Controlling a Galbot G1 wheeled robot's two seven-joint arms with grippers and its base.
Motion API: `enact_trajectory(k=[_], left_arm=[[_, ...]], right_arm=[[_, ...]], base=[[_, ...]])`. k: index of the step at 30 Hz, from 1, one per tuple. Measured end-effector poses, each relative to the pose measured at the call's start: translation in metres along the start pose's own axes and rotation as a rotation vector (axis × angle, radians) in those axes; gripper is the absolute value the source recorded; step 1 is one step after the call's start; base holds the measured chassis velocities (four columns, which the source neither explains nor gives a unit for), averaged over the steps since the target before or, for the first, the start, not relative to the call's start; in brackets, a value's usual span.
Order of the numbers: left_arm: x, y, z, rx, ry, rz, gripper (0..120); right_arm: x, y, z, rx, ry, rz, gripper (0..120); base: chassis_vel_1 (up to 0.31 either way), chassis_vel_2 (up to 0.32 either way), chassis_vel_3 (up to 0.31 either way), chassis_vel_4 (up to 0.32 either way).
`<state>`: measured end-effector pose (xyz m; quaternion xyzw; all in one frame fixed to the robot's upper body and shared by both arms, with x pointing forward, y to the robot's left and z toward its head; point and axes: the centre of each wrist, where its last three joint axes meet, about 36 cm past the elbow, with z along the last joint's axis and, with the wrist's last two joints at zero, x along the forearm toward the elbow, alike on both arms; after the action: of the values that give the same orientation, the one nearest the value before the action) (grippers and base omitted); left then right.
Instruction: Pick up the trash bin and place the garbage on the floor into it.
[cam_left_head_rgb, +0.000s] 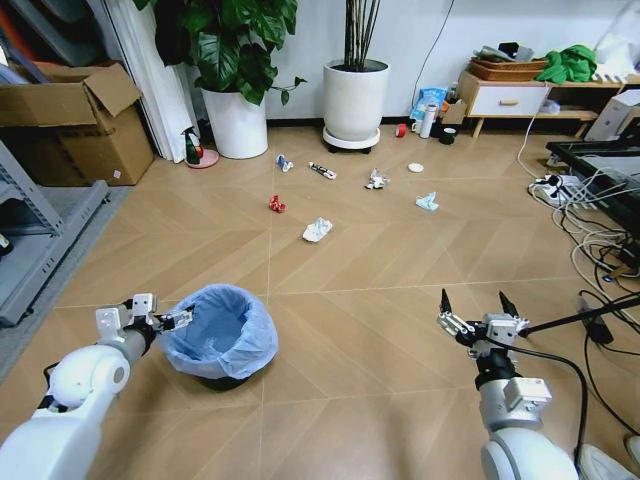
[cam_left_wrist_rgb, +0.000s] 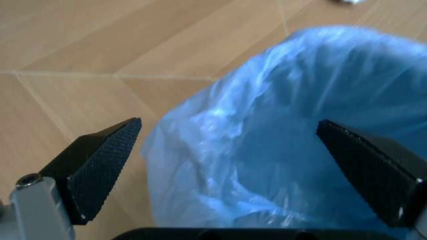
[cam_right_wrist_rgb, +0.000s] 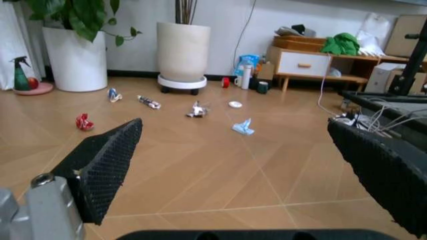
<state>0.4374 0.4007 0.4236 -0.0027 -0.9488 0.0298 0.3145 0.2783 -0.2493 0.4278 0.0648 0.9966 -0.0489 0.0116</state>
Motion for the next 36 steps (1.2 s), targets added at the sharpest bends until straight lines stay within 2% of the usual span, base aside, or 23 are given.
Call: enact_trajectory(k=[10, 18, 22, 23, 25, 26, 29, 30, 34, 35, 36], left_arm=[[-0.022, 0.005, 0.004, -0.010, 0.057, -0.001, 100], [-0.034, 0.009, 0.014, -0.006, 0.092, -0.016, 86], [-0.036, 0.008, 0.014, -0.007, 0.095, -0.011, 70], [-0.036, 0.008, 0.014, -0.007, 0.095, -0.011, 70], [-0.039, 0.008, 0.012, -0.006, 0.095, -0.008, 56], [-0.039, 0.008, 0.012, -0.006, 0.095, -0.008, 56], [-0.042, 0.008, 0.013, -0.006, 0.097, -0.003, 42], [-0.042, 0.008, 0.013, -0.006, 0.097, -0.003, 42], [-0.043, 0.006, 0.014, -0.009, 0.098, 0.006, 25], [-0.043, 0.006, 0.014, -0.009, 0.098, 0.006, 25], [-0.043, 0.005, 0.014, -0.013, 0.097, 0.006, 19]], right_arm=[[-0.005, -0.001, 0.004, 0.000, -0.003, 0.002, 100], [-0.007, -0.001, 0.007, -0.005, -0.007, 0.002, 100], [-0.008, 0.000, 0.008, -0.006, -0.008, 0.004, 100], [-0.008, 0.000, 0.008, -0.006, -0.008, 0.004, 100], [-0.008, 0.000, 0.007, -0.006, -0.010, 0.004, 100], [-0.008, 0.000, 0.007, -0.006, -0.010, 0.004, 100], [-0.009, -0.002, 0.008, -0.003, -0.010, 0.005, 100], [-0.009, -0.002, 0.008, -0.003, -0.010, 0.005, 100], [-0.010, -0.002, 0.007, -0.003, -0.009, 0.007, 100], [-0.010, -0.002, 0.007, -0.003, -0.009, 0.007, 100], [-0.010, -0.002, 0.007, -0.005, -0.007, 0.008, 100]], base=[[0.000, 0.000, 0.000, 0.000], [0.000, 0.000, 0.000, 0.000], [0.000, 0.000, 0.000, 0.000], [0.000, 0.000, 0.000, 0.000], [0.000, 0.000, 0.000, 0.000], [0.000, 0.000, 0.000, 0.000], [0.000, 0.000, 0.000, 0.000], [0.000, 0.000, 0.000, 0.000], [0.000, 0.000, 0.000, 0.000], [0.000, 0.000, 0.000, 0.000], [0.000, 0.000, 0.000, 0.000]])
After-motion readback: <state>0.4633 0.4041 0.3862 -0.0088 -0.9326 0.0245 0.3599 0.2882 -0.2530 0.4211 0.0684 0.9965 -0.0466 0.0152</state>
